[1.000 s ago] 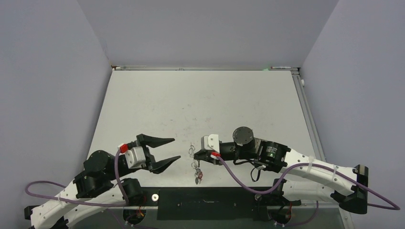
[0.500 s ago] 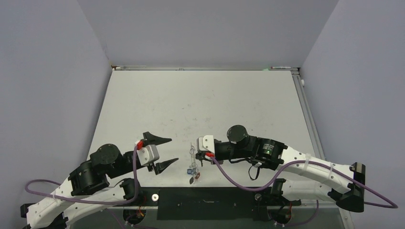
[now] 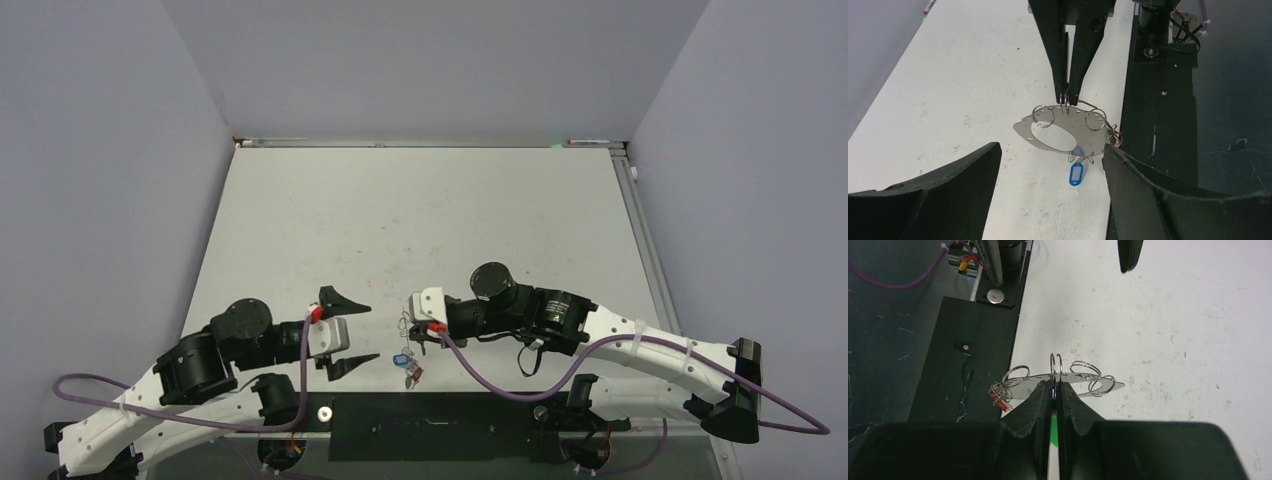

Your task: Put the keys on the keyring

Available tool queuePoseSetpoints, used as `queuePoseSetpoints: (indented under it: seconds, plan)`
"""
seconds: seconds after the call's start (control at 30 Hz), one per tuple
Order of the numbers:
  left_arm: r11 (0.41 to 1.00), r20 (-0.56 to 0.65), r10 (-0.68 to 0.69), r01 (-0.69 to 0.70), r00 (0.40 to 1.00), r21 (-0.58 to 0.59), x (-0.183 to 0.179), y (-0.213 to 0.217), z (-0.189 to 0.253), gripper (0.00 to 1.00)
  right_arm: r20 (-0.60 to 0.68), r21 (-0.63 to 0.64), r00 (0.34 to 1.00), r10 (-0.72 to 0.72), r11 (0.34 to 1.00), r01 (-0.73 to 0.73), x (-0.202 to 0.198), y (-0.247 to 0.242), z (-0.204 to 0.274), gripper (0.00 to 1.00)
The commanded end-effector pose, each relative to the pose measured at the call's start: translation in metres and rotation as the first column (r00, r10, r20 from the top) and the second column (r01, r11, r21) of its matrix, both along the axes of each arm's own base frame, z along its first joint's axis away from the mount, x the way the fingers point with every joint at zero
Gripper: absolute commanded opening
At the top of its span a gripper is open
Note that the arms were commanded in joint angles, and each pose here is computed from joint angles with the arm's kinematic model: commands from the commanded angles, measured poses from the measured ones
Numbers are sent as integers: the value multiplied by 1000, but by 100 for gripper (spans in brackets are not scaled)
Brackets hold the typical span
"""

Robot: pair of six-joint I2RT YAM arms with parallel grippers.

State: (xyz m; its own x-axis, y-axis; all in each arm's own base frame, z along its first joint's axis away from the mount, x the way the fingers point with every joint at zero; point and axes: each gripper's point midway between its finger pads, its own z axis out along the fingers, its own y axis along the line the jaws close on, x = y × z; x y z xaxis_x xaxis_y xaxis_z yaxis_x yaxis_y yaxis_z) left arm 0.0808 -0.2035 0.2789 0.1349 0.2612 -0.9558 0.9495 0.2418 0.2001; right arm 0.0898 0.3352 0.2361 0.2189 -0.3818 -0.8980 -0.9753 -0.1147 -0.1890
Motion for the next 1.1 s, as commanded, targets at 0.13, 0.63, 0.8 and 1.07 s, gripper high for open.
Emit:
queuePoseSetpoints:
  seconds: [0.13,0.63,0.8,1.07]
  plan:
    - [992,-4,-123,123,992,19,-5,-32,10,56,23,85,999,47,995,-49,-6,5,26,5]
    - [987,-11,-162,161,987,-15,-1,-59,12,41,13,70,999,45,997,-45,-4,8,21,5]
    - [988,-16,-156,156,988,-12,2,-63,6,36,8,65,999,45,997,-45,-4,9,19,5]
    - [989,-24,-148,148,989,-1,4,-63,-1,31,13,74,999,42,996,-43,-5,8,22,5]
